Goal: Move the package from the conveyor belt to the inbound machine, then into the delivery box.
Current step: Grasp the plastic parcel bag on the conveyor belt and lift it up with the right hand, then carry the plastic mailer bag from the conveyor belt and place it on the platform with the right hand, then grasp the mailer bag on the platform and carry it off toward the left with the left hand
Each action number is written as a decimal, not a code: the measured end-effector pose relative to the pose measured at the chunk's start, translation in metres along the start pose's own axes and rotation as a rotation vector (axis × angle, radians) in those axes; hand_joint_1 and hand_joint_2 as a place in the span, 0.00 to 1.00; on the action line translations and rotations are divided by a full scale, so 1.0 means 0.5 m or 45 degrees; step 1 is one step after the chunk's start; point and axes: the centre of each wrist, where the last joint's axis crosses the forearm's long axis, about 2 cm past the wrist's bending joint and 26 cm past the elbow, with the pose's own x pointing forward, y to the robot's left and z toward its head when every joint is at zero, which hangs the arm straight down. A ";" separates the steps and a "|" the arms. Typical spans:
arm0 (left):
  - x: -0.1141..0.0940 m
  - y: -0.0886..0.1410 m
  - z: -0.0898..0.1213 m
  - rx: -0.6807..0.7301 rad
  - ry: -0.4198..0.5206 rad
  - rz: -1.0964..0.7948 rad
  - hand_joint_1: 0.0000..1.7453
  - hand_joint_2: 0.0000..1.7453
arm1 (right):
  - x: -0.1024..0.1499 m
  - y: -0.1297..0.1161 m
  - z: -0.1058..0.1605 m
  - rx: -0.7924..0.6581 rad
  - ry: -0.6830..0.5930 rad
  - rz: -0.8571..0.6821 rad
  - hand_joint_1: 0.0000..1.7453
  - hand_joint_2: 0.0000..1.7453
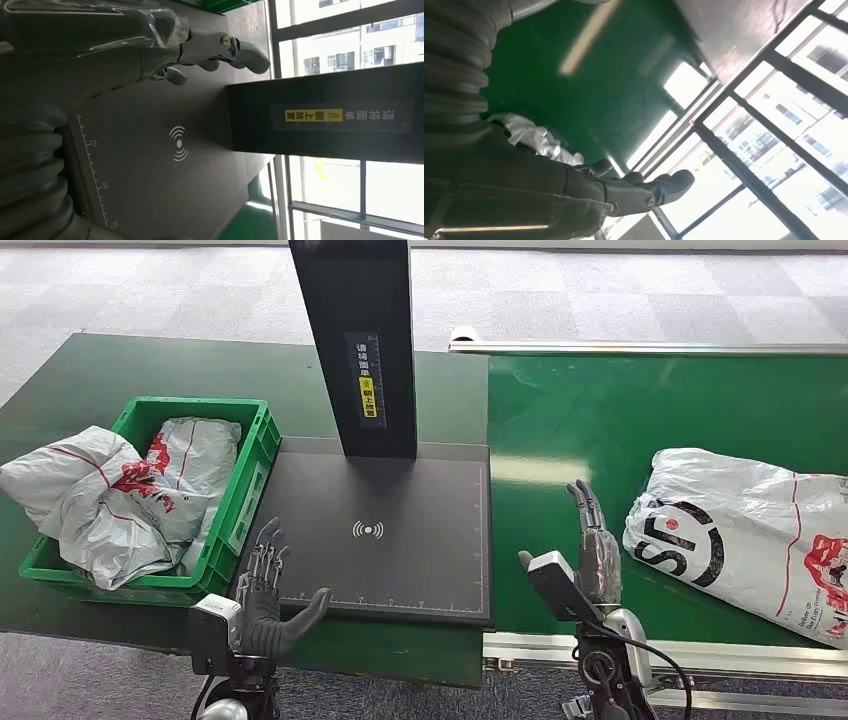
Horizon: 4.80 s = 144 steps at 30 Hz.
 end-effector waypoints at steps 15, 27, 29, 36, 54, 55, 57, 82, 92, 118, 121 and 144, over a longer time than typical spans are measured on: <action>-0.009 -0.017 -0.008 -0.036 0.017 0.037 0.00 1.00 | -0.235 -0.139 -0.021 -0.033 0.586 0.436 0.00 1.00; -0.016 -0.021 -0.005 -0.046 0.038 0.056 0.00 1.00 | -0.310 -0.168 0.030 0.037 0.958 0.590 0.99 1.00; -0.017 -0.020 -0.006 -0.043 0.035 0.055 0.00 1.00 | -0.311 -0.168 0.028 0.044 0.986 0.617 1.00 1.00; -0.019 -0.018 -0.008 -0.035 0.029 0.053 0.00 1.00 | -0.308 -0.171 0.013 0.050 0.965 0.661 1.00 1.00; -0.021 -0.017 -0.009 -0.024 0.020 0.049 0.00 1.00 | -0.291 -0.162 -0.011 0.038 0.756 0.679 1.00 1.00; -0.021 -0.017 -0.009 -0.023 0.017 0.048 0.00 1.00 | -0.286 -0.161 -0.016 0.023 0.720 0.677 1.00 1.00; -0.021 -0.016 -0.011 -0.017 0.008 0.043 0.00 1.00 | -0.273 -0.157 -0.029 -0.012 0.640 0.652 1.00 1.00; 0.038 0.114 -0.076 0.240 -0.244 -0.156 0.00 1.00 | 0.168 -0.032 -0.132 0.012 -0.535 -0.073 1.00 1.00; 0.050 0.115 -0.106 0.248 -0.291 -0.157 0.00 1.00 | 0.242 0.054 -0.135 0.292 -0.615 -0.276 1.00 1.00; 0.067 0.128 -0.138 0.350 -0.312 -0.157 0.00 1.00 | 0.349 0.297 -0.109 0.883 -0.473 -0.447 0.00 1.00; 0.067 0.128 -0.139 0.351 -0.312 -0.157 0.00 1.00 | 0.349 0.299 -0.108 0.889 -0.469 -0.446 0.00 1.00; 0.044 0.050 -0.129 -0.104 -0.214 -0.712 0.00 1.00 | 0.311 0.165 -0.128 0.301 -0.495 -0.866 0.00 1.00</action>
